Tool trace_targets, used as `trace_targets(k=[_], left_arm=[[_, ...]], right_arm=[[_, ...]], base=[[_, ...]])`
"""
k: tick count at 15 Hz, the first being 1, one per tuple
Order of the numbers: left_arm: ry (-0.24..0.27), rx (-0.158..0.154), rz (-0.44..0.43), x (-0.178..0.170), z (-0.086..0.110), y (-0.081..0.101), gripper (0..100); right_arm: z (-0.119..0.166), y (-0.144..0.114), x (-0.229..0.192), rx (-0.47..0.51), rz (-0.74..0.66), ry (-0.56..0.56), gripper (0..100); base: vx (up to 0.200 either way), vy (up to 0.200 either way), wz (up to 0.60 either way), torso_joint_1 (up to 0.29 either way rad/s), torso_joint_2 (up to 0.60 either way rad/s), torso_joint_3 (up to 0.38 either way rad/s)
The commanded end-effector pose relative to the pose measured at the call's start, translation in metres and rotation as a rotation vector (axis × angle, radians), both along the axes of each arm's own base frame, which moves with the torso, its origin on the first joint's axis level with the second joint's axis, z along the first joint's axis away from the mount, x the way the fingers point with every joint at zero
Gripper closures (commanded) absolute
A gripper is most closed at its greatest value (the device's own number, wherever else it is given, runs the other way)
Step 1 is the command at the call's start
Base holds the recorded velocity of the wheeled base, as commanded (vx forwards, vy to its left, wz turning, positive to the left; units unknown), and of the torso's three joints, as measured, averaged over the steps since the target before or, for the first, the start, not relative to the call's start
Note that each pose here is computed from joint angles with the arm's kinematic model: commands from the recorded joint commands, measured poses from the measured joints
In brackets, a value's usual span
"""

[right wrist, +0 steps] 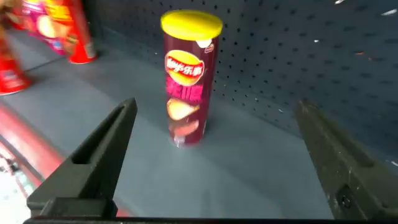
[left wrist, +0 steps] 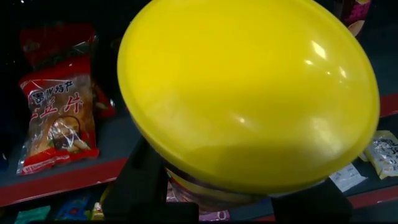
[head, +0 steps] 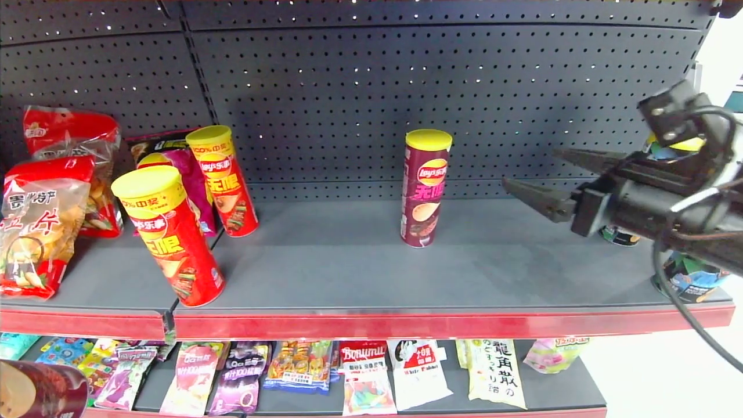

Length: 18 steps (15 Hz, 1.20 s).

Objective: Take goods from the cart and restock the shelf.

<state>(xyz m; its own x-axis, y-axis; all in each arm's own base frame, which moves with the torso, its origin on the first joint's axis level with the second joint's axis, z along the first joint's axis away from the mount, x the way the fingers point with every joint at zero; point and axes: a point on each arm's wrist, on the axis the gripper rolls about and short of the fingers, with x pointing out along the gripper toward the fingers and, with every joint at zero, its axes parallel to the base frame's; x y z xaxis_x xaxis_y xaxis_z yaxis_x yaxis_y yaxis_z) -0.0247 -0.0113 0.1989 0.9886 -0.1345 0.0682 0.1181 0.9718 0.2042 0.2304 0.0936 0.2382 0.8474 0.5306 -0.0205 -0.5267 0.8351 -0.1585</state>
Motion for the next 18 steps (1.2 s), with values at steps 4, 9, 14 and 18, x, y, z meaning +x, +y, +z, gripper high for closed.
trace_targets(k=[4, 9, 14, 18], left_arm=[[0.016, -0.003, -0.002, 0.002, -0.002, 0.000, 100], [0.015, -0.003, -0.001, 0.001, -0.002, 0.000, 100], [0.007, -0.002, 0.006, 0.000, -0.002, 0.000, 100], [0.003, -0.001, 0.004, -0.001, -0.002, 0.000, 100]], right_arm=[[-0.042, 0.038, 0.064, -0.007, 0.024, 0.122, 0], [-0.048, 0.063, 0.082, -0.003, 0.063, 0.125, 0], [-0.048, 0.077, 0.104, 0.016, 0.070, 0.108, 0], [-0.054, 0.083, 0.117, 0.017, 0.070, 0.109, 0]], base=[[0.000, 0.000, 0.00, 0.000, 0.00, 0.000], [0.000, 0.000, 0.00, 0.000, 0.00, 0.000], [0.000, 0.000, 0.00, 0.000, 0.00, 0.000], [0.000, 0.000, 0.00, 0.000, 0.00, 0.000]])
